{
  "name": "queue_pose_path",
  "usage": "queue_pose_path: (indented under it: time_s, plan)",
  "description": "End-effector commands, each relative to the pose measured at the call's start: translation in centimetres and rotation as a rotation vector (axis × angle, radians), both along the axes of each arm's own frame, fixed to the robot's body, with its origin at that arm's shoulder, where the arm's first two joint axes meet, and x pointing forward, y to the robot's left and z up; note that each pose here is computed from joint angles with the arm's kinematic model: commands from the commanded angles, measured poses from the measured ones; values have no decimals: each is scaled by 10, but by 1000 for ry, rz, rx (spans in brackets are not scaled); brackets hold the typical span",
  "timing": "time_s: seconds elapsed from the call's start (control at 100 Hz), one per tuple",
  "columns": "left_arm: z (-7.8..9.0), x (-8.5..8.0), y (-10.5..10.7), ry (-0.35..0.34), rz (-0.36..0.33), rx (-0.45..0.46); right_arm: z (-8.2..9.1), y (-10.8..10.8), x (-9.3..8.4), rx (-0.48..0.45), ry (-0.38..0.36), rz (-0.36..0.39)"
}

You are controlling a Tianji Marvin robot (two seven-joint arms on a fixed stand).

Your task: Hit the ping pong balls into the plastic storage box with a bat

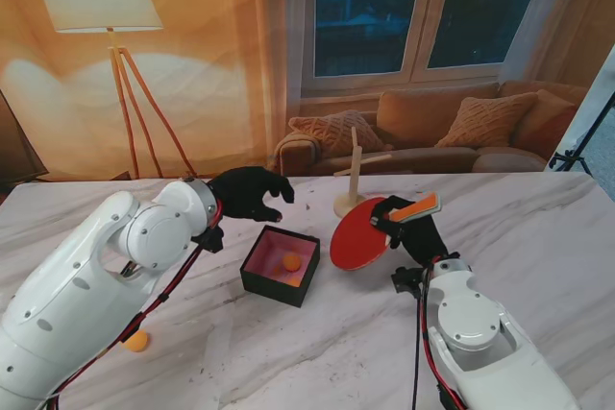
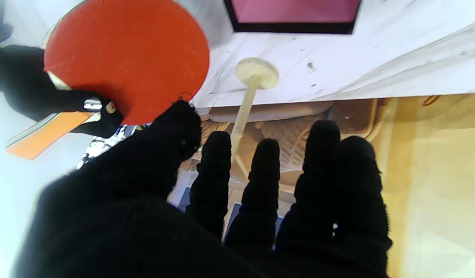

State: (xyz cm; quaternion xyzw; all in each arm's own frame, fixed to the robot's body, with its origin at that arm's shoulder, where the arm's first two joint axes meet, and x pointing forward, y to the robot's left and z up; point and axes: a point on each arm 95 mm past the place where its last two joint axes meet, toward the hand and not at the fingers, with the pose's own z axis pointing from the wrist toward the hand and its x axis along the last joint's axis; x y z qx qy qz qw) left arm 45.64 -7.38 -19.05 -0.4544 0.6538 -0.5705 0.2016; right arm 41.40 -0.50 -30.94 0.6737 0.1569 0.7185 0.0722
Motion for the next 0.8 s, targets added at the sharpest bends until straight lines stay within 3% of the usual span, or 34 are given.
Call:
queue_pose_path:
  time_s: [0.0,0.36,0.79]
  plan:
    - [-13,-7,14,38,15,38,-3,0,-2,-9,18,9]
    - [-35,-52,73,65,104,154,-4,0,-4,-23,32,14]
    - [-64,-107,110,77,226,225,-6,0,-4,-35,37,13]
